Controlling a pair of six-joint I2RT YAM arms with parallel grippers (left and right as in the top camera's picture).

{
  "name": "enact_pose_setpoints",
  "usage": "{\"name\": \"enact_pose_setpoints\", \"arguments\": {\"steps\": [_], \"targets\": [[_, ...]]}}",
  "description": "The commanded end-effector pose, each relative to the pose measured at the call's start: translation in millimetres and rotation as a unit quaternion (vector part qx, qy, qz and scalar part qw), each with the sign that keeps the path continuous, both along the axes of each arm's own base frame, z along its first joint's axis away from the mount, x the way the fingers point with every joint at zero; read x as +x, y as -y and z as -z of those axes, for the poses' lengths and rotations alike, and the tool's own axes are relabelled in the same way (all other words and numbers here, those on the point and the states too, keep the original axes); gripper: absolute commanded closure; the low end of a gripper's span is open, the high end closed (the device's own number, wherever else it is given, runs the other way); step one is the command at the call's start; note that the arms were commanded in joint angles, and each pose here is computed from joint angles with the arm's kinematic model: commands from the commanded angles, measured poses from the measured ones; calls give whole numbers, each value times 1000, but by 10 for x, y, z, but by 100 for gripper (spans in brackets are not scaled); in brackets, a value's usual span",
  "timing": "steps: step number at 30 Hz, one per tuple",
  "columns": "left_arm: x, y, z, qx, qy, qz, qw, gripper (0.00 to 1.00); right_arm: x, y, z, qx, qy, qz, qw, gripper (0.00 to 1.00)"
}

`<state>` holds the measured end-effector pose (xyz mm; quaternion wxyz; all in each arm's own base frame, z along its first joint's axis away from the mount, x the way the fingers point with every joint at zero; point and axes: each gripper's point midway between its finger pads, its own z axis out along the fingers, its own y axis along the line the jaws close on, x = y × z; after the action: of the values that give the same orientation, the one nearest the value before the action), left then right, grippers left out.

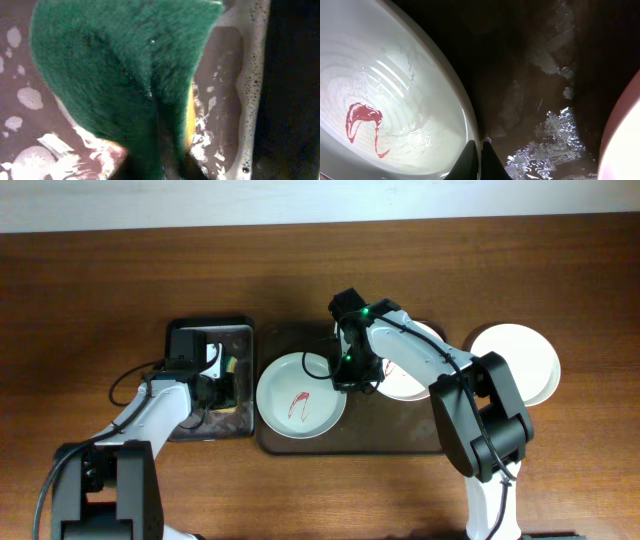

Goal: Clean dirty plates on tray and stack at the side
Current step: 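Dip the sponge in the grey tray's soapy water with left gripper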

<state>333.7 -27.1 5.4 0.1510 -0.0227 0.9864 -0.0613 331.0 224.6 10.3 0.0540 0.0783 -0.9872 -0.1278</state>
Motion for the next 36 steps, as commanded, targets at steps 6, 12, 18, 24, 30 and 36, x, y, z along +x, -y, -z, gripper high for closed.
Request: {"name": "enact_pose_setpoints", "arguments": {"steps": [6, 12, 18, 24, 30, 36], "targets": [[140, -5, -329, -1, 56, 3, 998, 69, -50, 6, 28, -5, -7, 2, 1000, 96], [211, -49, -342, 11, 71, -3, 997, 1, -59, 11, 28, -6, -9, 2, 1000, 96], [383, -44, -347, 10, 101, -3, 995, 16, -68, 14, 28, -7, -11, 2, 1000, 96], [395, -30, -39, 3, 72, -12, 997, 60, -67, 14, 28, -7, -11, 2, 1000, 96], [347, -97, -249, 18, 83, -19, 996, 100, -79, 21, 27, -8, -13, 2, 1000, 96], [458, -279, -884, 64, 176, -32, 982, 100, -82, 23, 27, -8, -14, 2, 1000, 96]]}}
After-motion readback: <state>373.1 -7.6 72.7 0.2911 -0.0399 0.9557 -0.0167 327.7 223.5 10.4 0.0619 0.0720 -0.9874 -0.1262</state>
